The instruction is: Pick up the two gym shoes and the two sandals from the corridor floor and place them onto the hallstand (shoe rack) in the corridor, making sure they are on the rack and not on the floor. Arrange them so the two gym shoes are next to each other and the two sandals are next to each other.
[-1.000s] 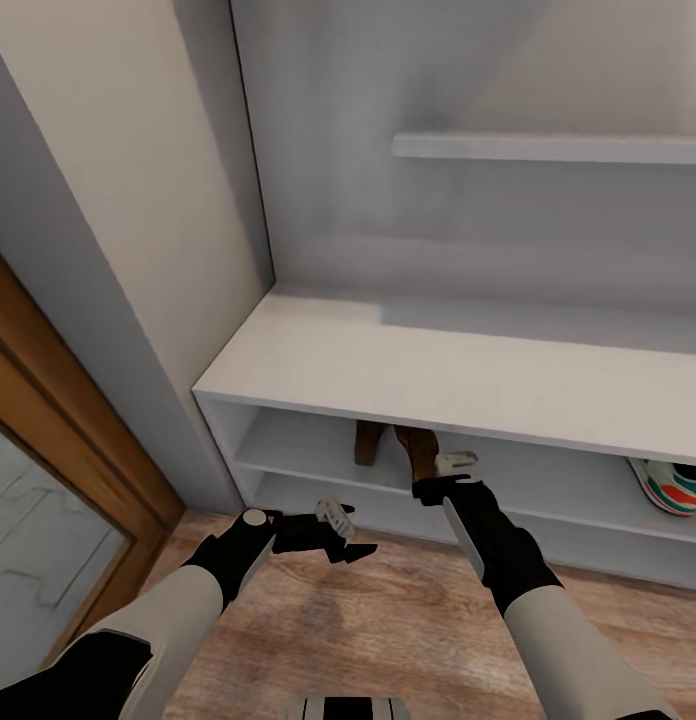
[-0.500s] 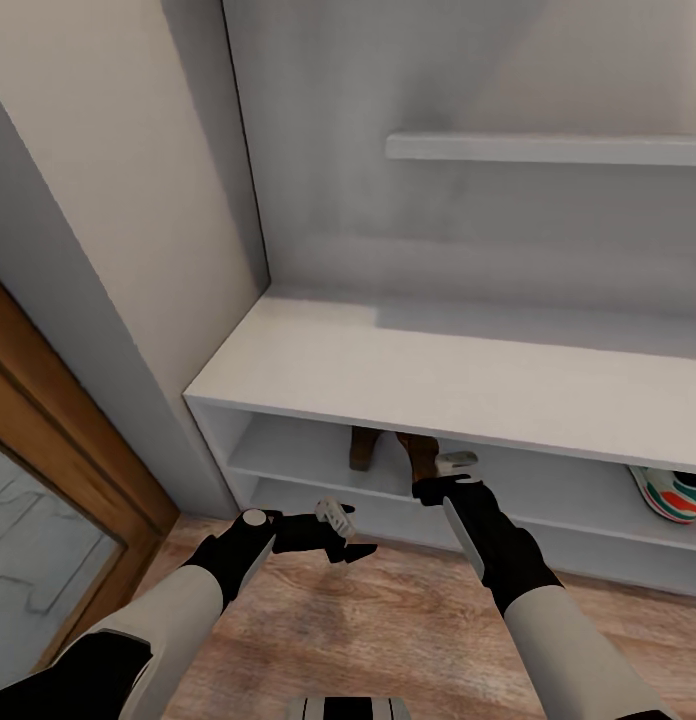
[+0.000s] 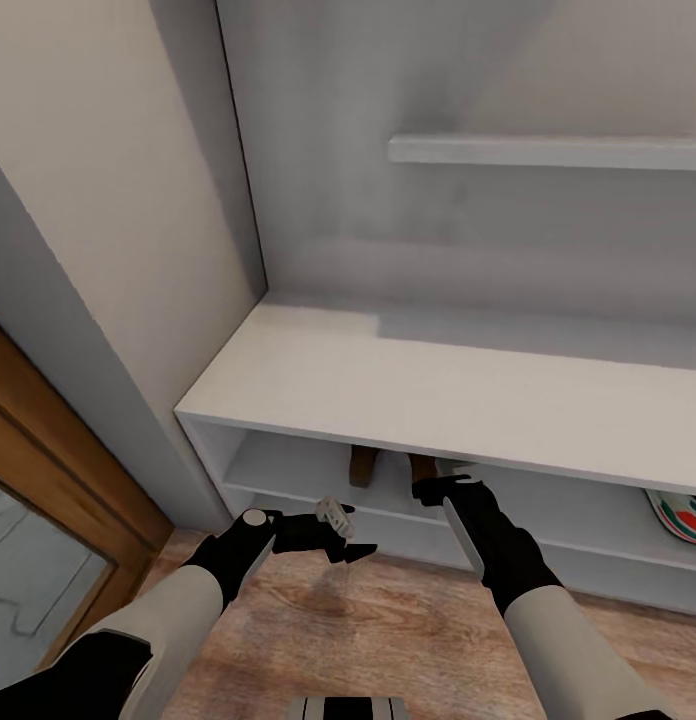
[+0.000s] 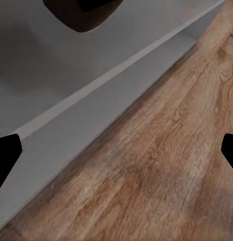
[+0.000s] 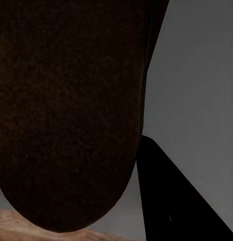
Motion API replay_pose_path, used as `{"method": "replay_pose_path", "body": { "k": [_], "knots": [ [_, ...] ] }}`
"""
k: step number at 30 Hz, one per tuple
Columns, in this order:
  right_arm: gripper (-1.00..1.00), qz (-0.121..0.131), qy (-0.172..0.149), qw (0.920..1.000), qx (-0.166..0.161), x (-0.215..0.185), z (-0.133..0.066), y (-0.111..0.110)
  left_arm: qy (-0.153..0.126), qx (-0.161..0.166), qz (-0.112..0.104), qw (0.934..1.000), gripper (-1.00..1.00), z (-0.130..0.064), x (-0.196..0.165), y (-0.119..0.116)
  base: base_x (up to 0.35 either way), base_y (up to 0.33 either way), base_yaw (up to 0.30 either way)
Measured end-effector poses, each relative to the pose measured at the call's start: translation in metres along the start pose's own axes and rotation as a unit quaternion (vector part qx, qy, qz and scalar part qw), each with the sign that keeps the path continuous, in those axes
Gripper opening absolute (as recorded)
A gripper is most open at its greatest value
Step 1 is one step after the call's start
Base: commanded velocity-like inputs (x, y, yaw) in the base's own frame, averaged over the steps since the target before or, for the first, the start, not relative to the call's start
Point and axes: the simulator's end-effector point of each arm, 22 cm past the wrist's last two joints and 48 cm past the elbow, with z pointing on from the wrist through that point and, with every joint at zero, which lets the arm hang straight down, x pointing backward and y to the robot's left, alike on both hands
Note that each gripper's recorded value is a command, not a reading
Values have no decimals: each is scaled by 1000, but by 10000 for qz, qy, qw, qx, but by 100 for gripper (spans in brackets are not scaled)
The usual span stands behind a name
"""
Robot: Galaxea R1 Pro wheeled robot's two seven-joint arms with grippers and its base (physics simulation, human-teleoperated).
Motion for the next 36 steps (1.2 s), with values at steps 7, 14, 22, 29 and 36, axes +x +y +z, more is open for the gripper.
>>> {"method": "replay_pose_path", "body": {
  "k": [7, 14, 22, 29, 36],
  "knots": [
    [-100, 1, 1, 10000, 1, 0, 0, 0, -1, -1, -1, 10000, 100, 0, 0, 0, 2, 0, 0],
    [100, 13, 1, 10000, -1, 0, 0, 0, 0, 0, 0, 10000, 100, 0, 0, 0, 0, 0, 0],
    [100, 13, 3, 10000, 1, 0, 0, 0, -1, 0, -1, 10000, 100, 0, 0, 0, 0, 0, 0],
    [100, 12, 2, 10000, -1, 0, 0, 0, -2, -1, -1, 10000, 100, 0, 0, 0, 0, 0, 0],
    [100, 13, -1, 10000, -1, 0, 0, 0, -1, -1, -1, 10000, 100, 0, 0, 0, 0, 0, 0]
  ]
}}
